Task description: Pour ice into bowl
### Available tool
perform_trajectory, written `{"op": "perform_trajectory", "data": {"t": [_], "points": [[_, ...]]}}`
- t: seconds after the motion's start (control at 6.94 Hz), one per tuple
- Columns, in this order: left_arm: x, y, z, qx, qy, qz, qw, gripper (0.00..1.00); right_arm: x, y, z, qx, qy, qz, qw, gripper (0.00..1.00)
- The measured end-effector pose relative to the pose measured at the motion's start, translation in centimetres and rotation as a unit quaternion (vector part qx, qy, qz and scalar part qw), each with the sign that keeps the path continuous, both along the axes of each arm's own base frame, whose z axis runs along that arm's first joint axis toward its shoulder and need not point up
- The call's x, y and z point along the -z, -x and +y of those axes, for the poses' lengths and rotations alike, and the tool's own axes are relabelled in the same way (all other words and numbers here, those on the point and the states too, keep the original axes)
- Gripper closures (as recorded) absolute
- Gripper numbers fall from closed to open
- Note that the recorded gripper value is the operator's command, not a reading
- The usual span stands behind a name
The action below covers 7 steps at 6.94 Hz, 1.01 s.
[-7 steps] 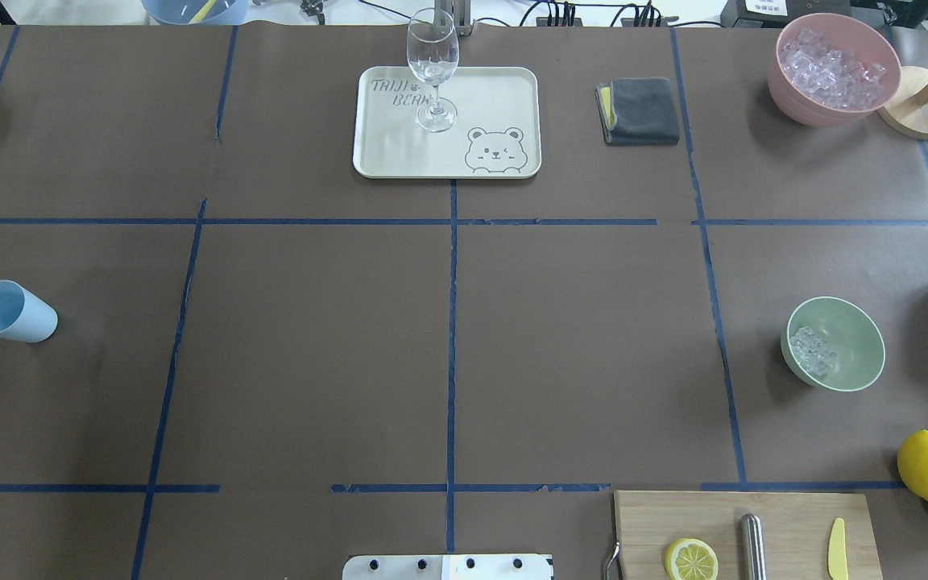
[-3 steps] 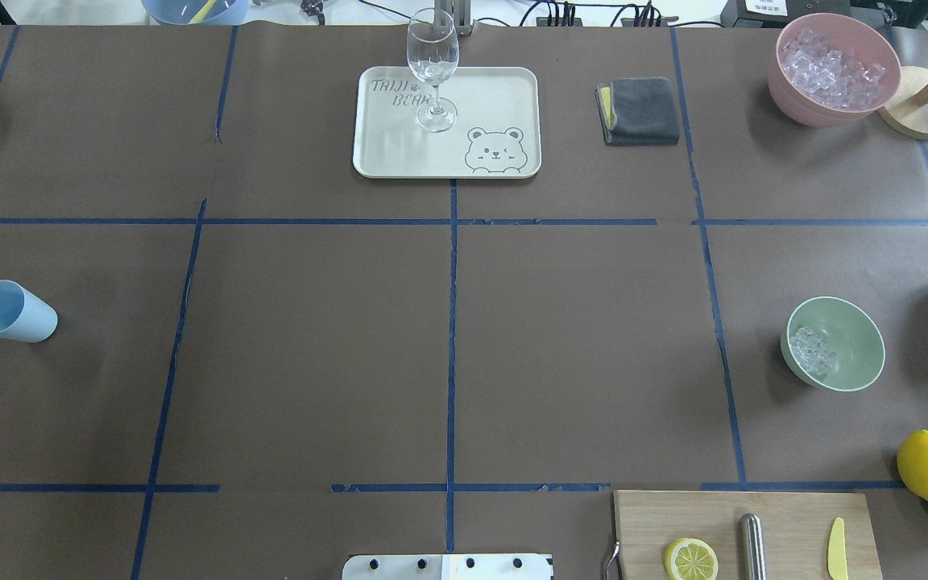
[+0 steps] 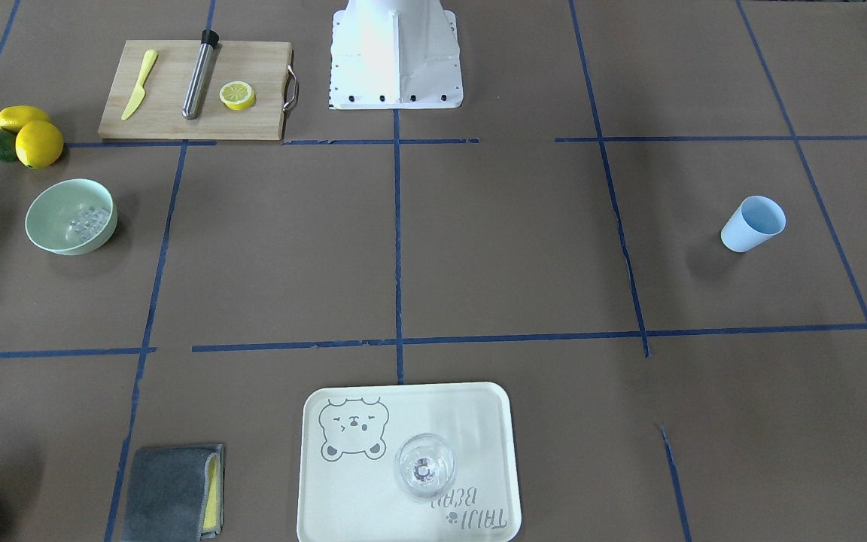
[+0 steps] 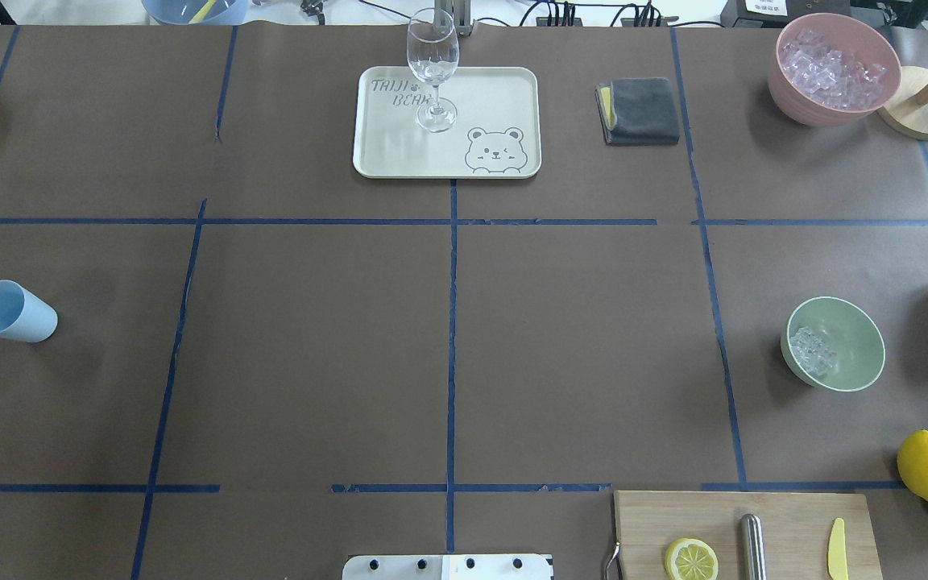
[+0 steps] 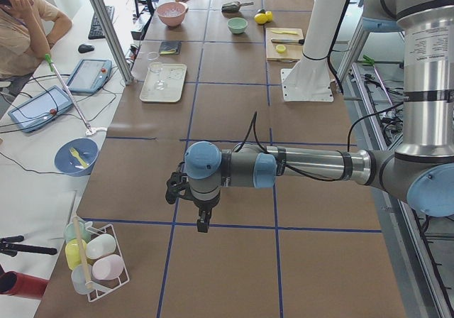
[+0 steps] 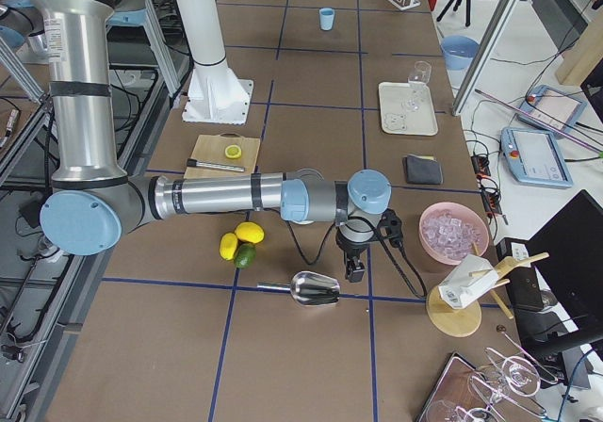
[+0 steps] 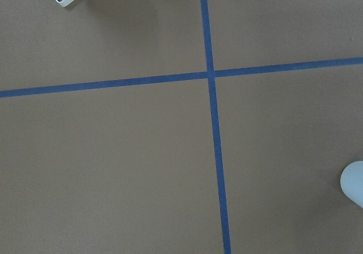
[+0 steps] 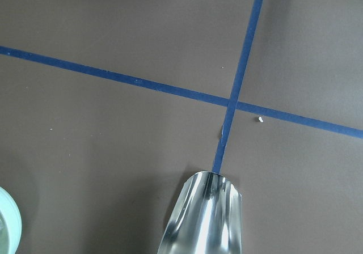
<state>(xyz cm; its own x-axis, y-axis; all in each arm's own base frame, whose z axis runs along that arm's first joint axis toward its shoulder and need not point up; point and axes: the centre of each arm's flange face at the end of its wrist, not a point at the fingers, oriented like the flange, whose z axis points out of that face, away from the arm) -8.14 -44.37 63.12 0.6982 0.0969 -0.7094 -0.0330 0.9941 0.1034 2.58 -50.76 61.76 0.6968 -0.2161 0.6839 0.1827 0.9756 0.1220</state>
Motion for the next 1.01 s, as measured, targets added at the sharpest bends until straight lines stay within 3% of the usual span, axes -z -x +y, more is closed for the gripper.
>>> {"op": "perform_trajectory", "data": {"t": [1.01], "points": [[-0.2,0.0,-0.6,-0.003,-0.03,-0.006,0.9995,0.0,-0.1,2.2,-0.1,-0.001,0.021,-0.001,0.9998,0.0]]}}
